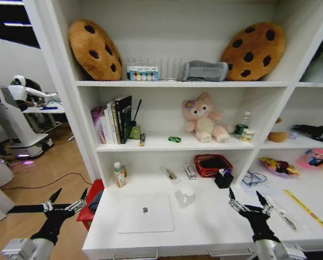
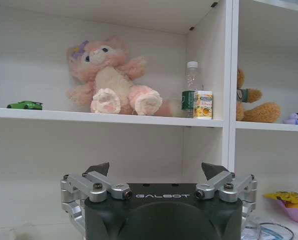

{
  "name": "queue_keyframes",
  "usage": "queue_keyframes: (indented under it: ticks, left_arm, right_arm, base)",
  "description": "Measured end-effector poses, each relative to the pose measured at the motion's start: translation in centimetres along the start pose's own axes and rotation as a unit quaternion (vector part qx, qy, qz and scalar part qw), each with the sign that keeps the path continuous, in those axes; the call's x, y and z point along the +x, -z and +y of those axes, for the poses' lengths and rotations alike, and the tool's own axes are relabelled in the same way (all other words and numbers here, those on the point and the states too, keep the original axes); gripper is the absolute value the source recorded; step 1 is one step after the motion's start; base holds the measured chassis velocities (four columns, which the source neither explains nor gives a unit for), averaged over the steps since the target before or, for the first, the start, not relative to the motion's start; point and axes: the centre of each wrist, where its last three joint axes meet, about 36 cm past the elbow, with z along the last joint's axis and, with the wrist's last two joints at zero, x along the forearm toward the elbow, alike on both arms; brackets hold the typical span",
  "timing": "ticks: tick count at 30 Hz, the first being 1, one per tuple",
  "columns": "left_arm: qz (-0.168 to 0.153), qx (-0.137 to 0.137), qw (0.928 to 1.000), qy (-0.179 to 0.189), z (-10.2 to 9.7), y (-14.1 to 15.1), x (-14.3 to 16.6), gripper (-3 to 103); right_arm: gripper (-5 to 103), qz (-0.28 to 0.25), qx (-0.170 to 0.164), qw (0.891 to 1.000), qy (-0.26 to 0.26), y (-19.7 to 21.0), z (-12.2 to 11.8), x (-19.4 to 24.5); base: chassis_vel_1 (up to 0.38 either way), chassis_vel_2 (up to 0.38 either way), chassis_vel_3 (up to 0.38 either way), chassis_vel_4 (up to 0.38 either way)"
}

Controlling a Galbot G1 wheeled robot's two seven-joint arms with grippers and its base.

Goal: Organize the objects on the table.

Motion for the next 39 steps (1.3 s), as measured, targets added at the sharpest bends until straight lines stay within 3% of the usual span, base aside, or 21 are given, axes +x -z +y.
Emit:
queue_keyframes:
  ticks: [7, 17, 39]
  left_arm:
    - [0.0, 0.0, 1.0, 0.0, 0.0, 0.0, 0.0, 100]
    - [0.0, 0.0, 1.0, 0.0, 0.0, 0.01, 0.0, 100]
    - [0.0, 0.0, 1.0, 0.0, 0.0, 0.0, 0.01, 100]
  right_arm:
    - [100, 0.0, 0.0, 1.0, 0.0, 0.0, -0.01, 0.01]
    - [100, 0.0, 0.0, 1.0, 0.0, -0.01, 0.0, 0.01]
    - [100, 0.0, 0.0, 1.0, 0.0, -0.01, 0.0, 0.02]
  base:
    - [-0.038, -0.08, -0.03, 0.094]
    - [0.194, -0.158, -0.213, 0.17]
    - [0.321, -0.318, -0.316, 0.324]
